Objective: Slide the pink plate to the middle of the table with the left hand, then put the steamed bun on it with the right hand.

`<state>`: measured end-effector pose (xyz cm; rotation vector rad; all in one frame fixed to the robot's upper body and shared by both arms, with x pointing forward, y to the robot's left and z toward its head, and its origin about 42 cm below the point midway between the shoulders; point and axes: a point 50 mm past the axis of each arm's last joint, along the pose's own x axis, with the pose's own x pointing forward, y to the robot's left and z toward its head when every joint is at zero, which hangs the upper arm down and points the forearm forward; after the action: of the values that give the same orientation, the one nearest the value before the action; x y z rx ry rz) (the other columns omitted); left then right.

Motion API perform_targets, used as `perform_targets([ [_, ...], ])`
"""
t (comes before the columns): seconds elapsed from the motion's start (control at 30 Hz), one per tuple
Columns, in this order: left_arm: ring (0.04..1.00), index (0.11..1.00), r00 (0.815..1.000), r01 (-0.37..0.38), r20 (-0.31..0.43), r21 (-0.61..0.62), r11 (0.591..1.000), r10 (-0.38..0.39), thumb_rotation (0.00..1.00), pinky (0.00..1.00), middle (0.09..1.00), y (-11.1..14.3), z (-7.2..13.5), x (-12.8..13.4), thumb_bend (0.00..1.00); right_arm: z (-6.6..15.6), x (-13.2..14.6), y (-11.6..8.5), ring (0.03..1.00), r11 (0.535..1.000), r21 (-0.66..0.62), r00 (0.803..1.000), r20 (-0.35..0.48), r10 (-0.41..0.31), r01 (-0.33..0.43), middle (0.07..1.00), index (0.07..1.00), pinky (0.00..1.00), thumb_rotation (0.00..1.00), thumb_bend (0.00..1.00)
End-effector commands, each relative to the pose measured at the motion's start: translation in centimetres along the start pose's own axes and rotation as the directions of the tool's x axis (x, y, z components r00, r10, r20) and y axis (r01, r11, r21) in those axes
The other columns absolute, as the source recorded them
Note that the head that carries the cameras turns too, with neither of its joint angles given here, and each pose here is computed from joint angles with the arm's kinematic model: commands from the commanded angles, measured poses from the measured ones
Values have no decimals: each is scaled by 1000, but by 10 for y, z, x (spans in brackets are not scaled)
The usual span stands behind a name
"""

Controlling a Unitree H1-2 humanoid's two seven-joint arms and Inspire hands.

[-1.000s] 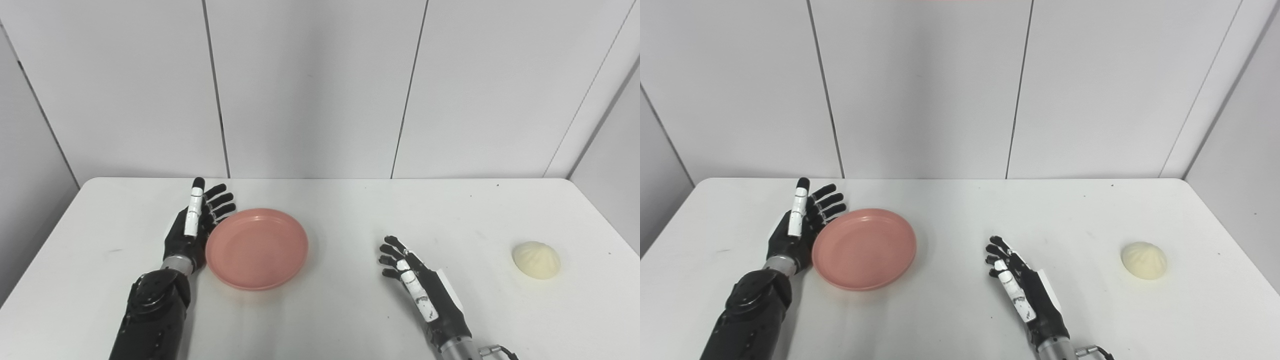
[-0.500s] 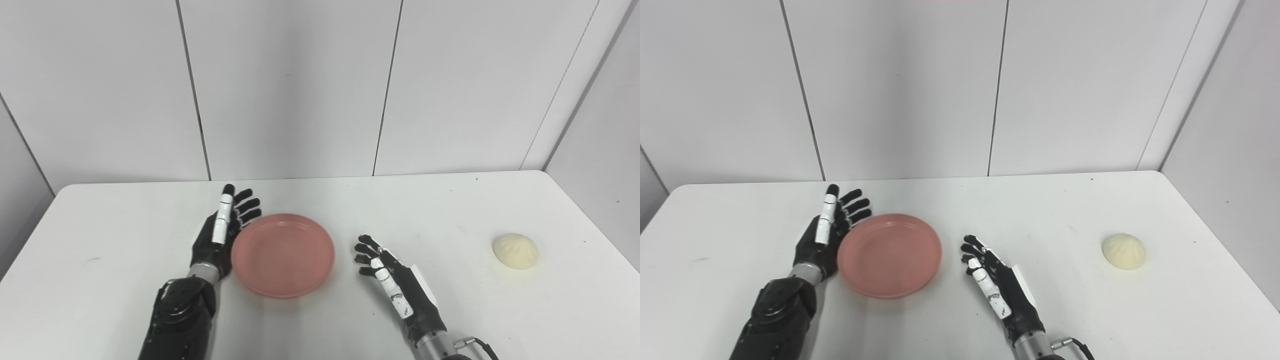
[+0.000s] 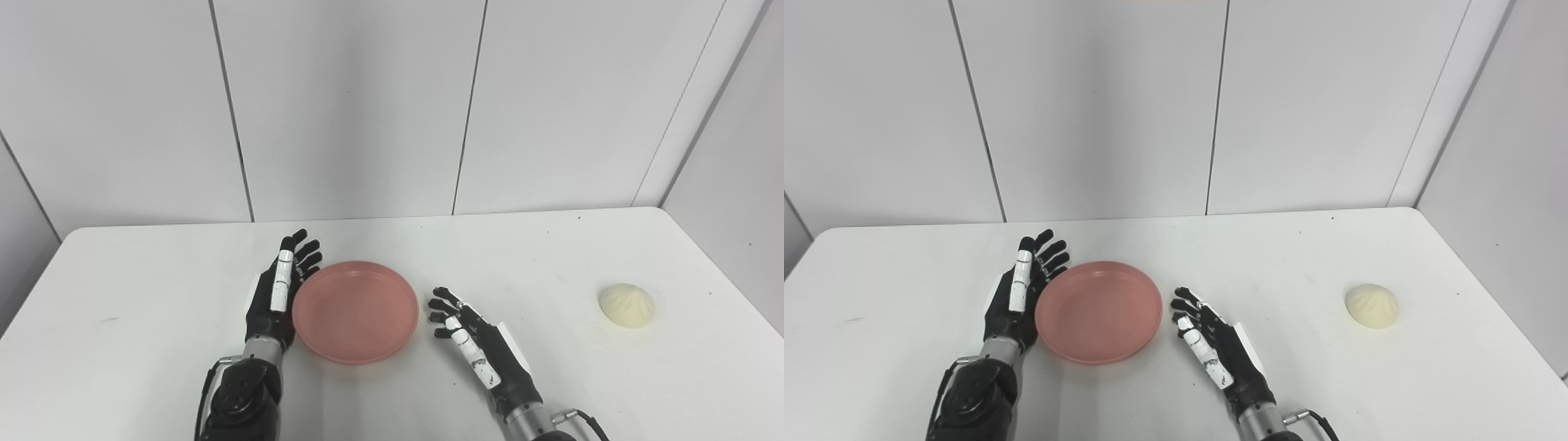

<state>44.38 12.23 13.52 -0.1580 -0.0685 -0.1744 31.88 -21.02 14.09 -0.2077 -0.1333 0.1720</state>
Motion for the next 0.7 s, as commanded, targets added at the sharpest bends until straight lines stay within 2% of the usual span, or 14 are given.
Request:
perform_targets([
  [0.0, 861, 887, 997, 36, 63, 25, 999, -38, 936, 859, 868, -9, 14, 9, 727, 7, 5, -3, 807, 1000, -15, 999, 49, -6, 7, 837, 864, 749, 941, 682],
  [0.2, 852, 870, 997, 38, 61, 48, 998, -41, 945, 859, 851, -4, 9, 10, 709, 3, 6, -5, 809, 999, -47, 998, 52, -23, 26, 850, 871, 740, 947, 706],
  [0.33, 853, 871, 997, 39, 61, 48, 998, -41, 940, 862, 852, -1, 8, 10, 699, 1, 5, -8, 816, 990, -86, 992, 80, -101, 108, 861, 859, 743, 943, 760],
  [0.43, 859, 868, 998, 40, 55, 43, 998, -42, 936, 868, 856, 1, 6, 8, 693, 6, 4, -14, 839, 977, -119, 979, 125, -162, 177, 892, 901, 769, 974, 790],
  [0.5, 864, 868, 998, 41, 50, 42, 998, -43, 931, 871, 860, 1, 6, 7, 696, 16, 4, -20, 849, 968, -120, 966, 166, -198, 219, 904, 916, 770, 956, 783],
  [0.67, 864, 878, 998, 48, 47, 53, 997, -51, 936, 865, 863, 2, 6, 6, 700, 36, 8, -39, 819, 941, -165, 935, 254, -248, 295, 890, 902, 718, 945, 806],
])
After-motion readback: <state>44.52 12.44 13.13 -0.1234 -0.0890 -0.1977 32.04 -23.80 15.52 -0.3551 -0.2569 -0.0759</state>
